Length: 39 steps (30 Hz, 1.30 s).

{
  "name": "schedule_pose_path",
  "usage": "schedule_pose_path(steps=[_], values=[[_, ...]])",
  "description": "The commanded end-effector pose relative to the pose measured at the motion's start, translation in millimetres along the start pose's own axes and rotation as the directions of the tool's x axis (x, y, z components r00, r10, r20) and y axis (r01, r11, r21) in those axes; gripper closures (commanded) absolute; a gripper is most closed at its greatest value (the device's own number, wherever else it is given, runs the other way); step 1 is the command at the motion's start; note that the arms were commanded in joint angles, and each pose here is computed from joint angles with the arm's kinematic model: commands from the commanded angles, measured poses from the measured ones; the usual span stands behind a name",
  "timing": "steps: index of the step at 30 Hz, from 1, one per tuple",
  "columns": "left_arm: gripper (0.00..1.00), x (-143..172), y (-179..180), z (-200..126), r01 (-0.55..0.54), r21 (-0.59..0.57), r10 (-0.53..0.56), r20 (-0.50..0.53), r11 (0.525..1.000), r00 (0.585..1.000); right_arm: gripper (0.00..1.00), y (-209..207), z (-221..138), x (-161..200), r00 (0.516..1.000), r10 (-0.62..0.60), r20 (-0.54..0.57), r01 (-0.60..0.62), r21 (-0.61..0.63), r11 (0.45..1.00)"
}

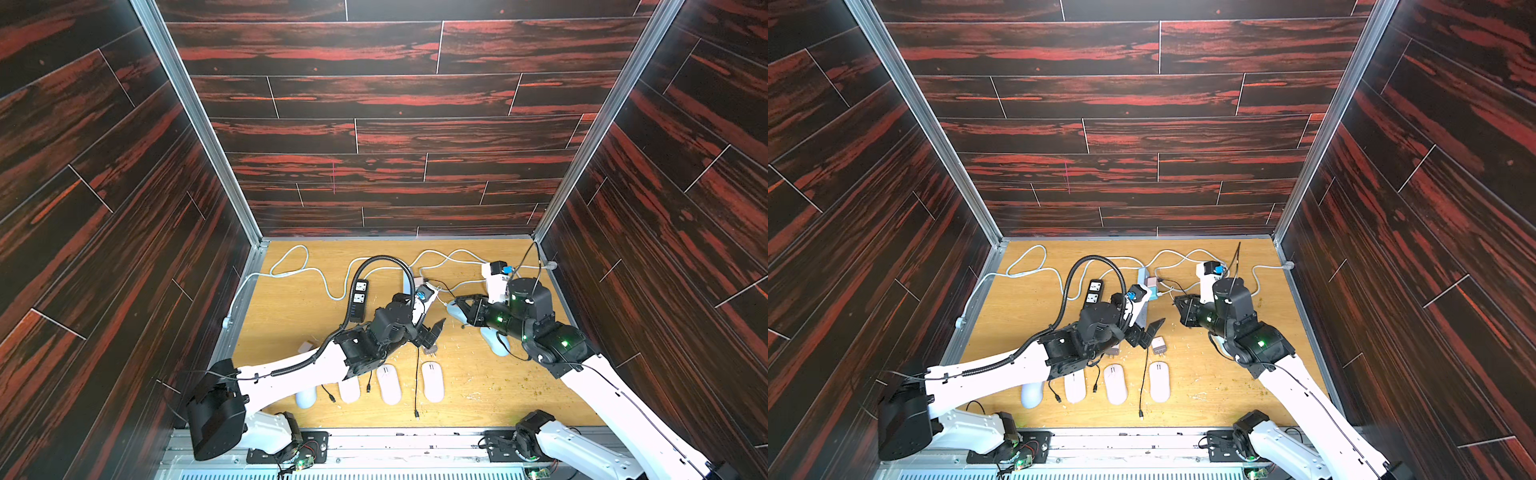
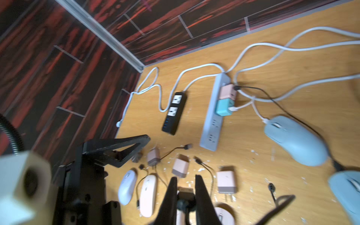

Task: Unplug the wireless mouse
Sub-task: Place the plug at the center of the board, then place the power cord at the center of the board.

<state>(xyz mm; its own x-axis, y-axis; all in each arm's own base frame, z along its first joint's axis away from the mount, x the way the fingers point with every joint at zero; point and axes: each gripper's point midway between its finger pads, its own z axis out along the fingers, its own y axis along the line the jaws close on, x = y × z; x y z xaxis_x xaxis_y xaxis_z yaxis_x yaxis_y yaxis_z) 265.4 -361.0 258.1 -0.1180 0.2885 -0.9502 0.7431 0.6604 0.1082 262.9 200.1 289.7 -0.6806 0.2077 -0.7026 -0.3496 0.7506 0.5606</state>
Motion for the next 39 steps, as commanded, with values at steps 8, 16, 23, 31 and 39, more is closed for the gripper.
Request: schedule_pose_path(steps=[8,16,23,31,39], values=[[0.17,-38.6,0.0,-11.9,-0.252,-0.001,0.251,0.121,0.968,0.960,1.00,47.8,9.0,-10.1,0.997,-0.049,-0.056,0.035,-0.216,0.976],[0.40,-51.0,1.5,-16.1,-0.181,0.032,0.172,0.185,0.983,0.968,1.00,45.7,13.5,2.6,0.993,-0.053,-0.109,0.027,-0.229,0.973],[0.62,-51.7,6.2,-12.0,-0.126,0.045,0.116,0.185,0.991,0.976,1.00,51.6,14.1,9.1,0.987,-0.080,-0.137,0.040,-0.272,0.961],[0.88,-55.2,11.4,-8.9,-0.104,0.048,0.094,0.187,0.993,0.978,1.00,53.4,12.5,9.3,0.986,-0.098,-0.134,0.056,-0.284,0.957],[1.00,-52.9,12.1,-12.3,-0.093,0.069,0.079,0.181,0.993,0.980,1.00,54.0,10.1,6.1,0.989,-0.093,-0.114,0.057,-0.283,0.958]])
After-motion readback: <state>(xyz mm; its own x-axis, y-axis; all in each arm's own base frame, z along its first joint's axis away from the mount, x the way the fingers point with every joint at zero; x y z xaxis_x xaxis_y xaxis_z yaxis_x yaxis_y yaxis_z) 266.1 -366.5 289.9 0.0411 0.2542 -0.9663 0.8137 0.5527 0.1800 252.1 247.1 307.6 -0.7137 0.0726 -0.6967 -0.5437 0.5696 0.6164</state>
